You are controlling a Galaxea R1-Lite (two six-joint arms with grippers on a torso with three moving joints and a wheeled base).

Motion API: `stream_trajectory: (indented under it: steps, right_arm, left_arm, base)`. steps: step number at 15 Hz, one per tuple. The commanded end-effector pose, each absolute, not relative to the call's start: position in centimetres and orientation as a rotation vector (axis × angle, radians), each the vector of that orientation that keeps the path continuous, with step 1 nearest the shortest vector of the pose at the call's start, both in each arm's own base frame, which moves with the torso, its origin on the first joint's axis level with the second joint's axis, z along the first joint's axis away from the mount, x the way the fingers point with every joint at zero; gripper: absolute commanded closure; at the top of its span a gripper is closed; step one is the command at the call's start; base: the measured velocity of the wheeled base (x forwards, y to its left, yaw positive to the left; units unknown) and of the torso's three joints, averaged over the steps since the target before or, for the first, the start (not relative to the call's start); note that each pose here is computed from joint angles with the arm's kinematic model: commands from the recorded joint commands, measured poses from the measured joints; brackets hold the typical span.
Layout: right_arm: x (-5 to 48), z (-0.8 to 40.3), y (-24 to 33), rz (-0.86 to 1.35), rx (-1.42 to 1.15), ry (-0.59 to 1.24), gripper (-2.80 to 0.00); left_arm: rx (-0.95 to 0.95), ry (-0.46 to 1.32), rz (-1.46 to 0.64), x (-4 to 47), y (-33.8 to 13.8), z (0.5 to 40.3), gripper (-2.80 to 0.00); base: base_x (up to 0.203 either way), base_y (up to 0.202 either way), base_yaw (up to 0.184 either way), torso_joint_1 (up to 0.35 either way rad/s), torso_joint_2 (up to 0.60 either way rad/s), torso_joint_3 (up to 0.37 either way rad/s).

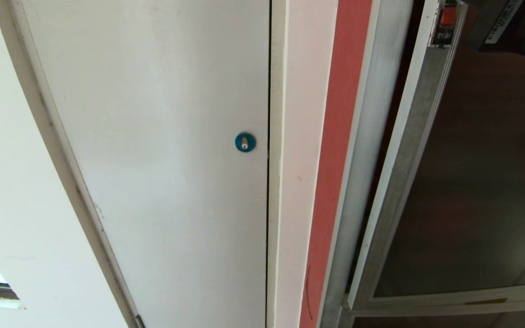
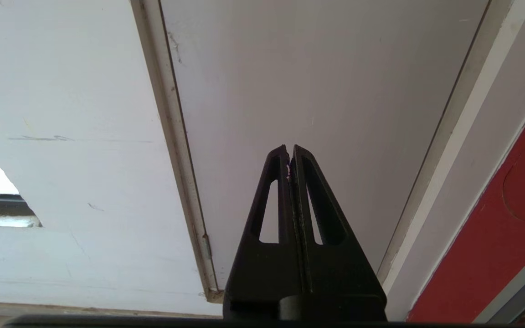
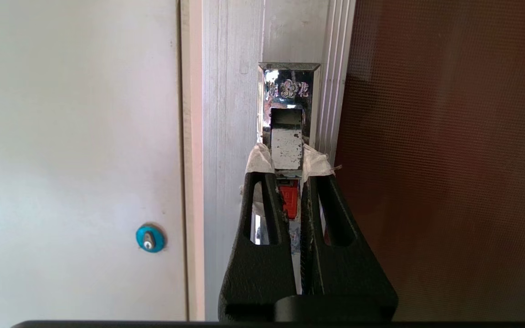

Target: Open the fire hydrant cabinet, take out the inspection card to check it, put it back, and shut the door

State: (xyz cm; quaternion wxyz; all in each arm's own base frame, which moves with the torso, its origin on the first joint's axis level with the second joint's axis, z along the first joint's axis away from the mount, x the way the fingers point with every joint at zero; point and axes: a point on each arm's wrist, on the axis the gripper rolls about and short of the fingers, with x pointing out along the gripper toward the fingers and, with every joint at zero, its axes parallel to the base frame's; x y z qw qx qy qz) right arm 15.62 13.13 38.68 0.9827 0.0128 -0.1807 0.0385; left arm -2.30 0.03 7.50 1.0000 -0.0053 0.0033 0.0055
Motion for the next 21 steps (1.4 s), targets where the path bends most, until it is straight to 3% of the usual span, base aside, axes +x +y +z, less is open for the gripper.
stream_trajectory:
  steps: [1,7,8,21]
  right_arm:
    - [15.3,38.7,12.8,0.069,0.025,-0.369,0.0]
    - [15.6,38.3,13.0,0.07,0.006,-0.357,0.0]
    - [15.6,38.3,13.0,0.07,-0.001,-0.356,-2.8]
    - [14.0,36.9,11.7,0.107,-0.05,-0.351,-2.8]
  left_arm:
    - [-0.011,0.008,0.011,-2.3,0.0,7.5,0.0]
    - [-0.011,0.008,0.012,-2.3,0.0,7.5,0.0]
    - [-0.011,0.008,0.011,-2.3,0.0,7.5,0.0]
    - [-0.011,0.008,0.011,-2.3,0.0,7.5,0.0]
  base:
    - [0.0,0.0,0.0,0.0,0.0,0.0]
    - [0.0,0.0,0.0,0.0,0.0,0.0]
    - [0.0,0.0,0.0,0.0,0.0,0.0]
    - [0.0,0.0,0.0,0.0,0.0,0.0]
